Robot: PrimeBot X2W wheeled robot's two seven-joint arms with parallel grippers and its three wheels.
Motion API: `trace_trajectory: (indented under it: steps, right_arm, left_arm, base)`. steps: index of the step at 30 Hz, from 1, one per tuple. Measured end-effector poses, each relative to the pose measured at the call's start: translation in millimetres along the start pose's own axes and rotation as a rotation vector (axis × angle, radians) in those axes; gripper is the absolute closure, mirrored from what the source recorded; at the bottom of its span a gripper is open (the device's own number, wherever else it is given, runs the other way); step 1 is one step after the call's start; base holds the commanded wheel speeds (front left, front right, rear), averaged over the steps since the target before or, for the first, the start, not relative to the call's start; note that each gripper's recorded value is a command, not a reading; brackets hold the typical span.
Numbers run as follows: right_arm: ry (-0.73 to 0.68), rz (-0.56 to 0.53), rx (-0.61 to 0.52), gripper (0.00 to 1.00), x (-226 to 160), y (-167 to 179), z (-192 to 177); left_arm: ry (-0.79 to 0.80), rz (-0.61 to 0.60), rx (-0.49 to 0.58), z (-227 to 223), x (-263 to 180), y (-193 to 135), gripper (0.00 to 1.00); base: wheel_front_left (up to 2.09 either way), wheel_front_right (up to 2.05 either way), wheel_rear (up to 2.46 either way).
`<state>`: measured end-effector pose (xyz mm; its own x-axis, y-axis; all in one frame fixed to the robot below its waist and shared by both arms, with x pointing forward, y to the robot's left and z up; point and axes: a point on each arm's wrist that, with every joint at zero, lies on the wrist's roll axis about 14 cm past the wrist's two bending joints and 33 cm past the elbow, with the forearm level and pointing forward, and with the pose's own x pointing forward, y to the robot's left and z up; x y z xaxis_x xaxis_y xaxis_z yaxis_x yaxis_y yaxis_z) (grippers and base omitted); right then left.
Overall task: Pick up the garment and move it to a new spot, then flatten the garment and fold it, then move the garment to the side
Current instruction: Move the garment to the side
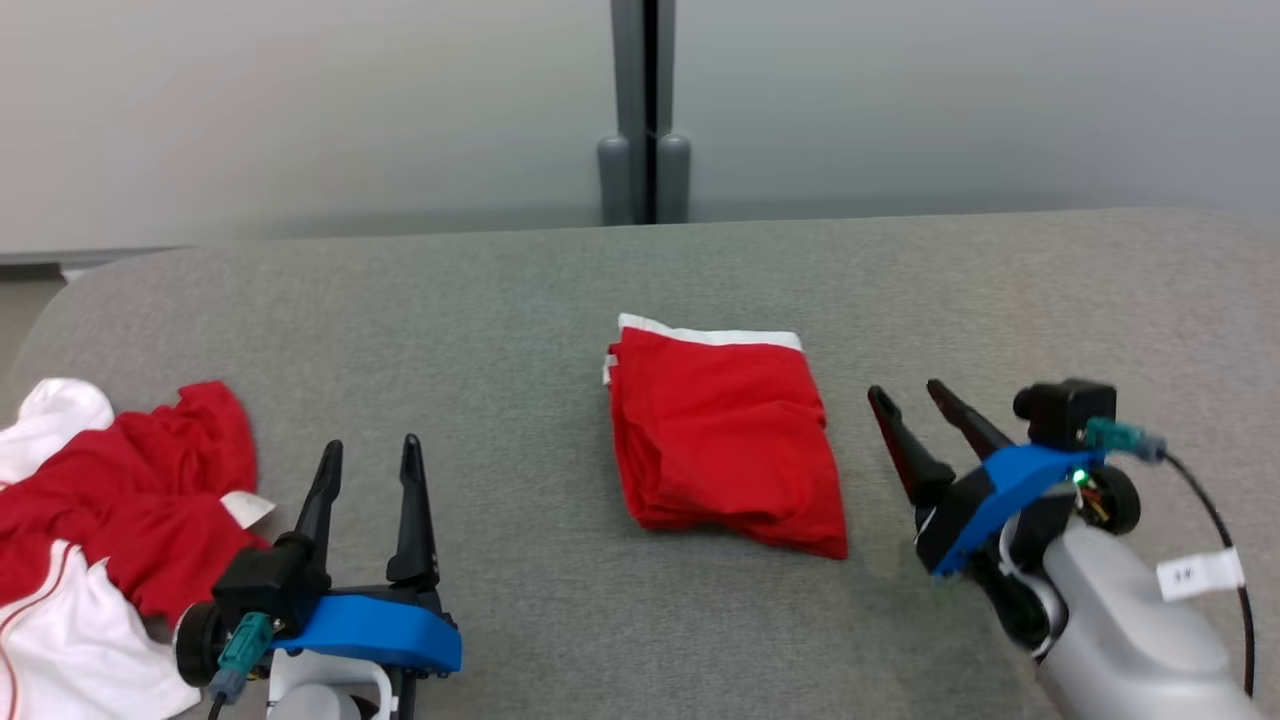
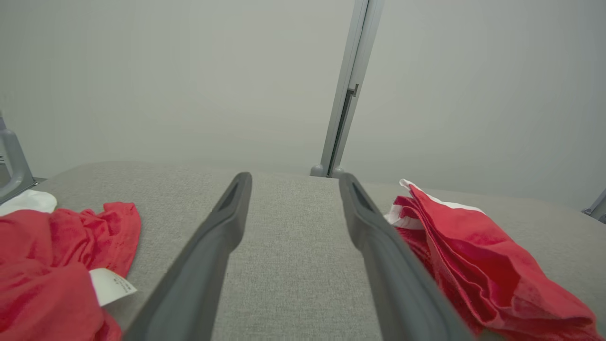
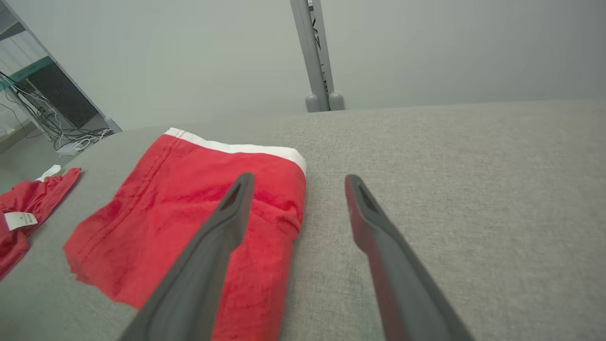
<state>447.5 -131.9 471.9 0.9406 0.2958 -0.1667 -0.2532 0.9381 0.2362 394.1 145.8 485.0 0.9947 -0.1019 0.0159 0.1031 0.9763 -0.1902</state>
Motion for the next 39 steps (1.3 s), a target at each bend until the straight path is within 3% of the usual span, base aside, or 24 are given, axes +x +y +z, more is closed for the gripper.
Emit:
trace_trajectory:
  steps: [10,18,23,24,26,27,33,39]
  right_arm:
    - [0.309,0.021,0.039,0.00,49,3,-36]
    - [0.643,0.018,0.155,0.00,46,18,-93]
    - [0.687,0.046,0.196,0.00,44,30,-98]
    - [0.690,0.047,0.194,0.11,43,30,-98]
    - [0.669,0.043,0.186,0.65,43,28,-96]
    - [0.653,0.038,0.182,1.00,43,26,-95]
    - [0.534,0.010,0.149,1.00,42,9,-76]
    - [0.464,-0.050,0.129,1.00,27,-22,-57]
  left_arm:
    - [0.019,0.094,-0.004,-5,-11,31,0.00]
    - [0.034,0.155,-0.007,-8,-26,49,0.00]
    - [0.032,0.165,-0.009,-7,-28,51,0.00]
    - [0.032,0.165,-0.009,-7,-28,51,0.00]
    - [0.033,0.160,-0.008,-8,-27,49,0.00]
    - [0.035,0.157,-0.009,-8,-26,48,0.00]
    - [0.037,0.111,-0.004,-9,-18,36,0.00]
    - [0.046,-0.015,-0.009,-13,-4,-1,0.00]
  base:
    - [0.00,0.00,0.00]
    - [0.00,0.00,0.00]
    - [0.00,0.00,0.00]
    - [0.00,0.00,0.00]
    - [0.00,0.00,0.00]
    - [0.00,0.00,0.00]
    - [0.00,0.00,0.00]
    - [0.00,0.00,0.00]
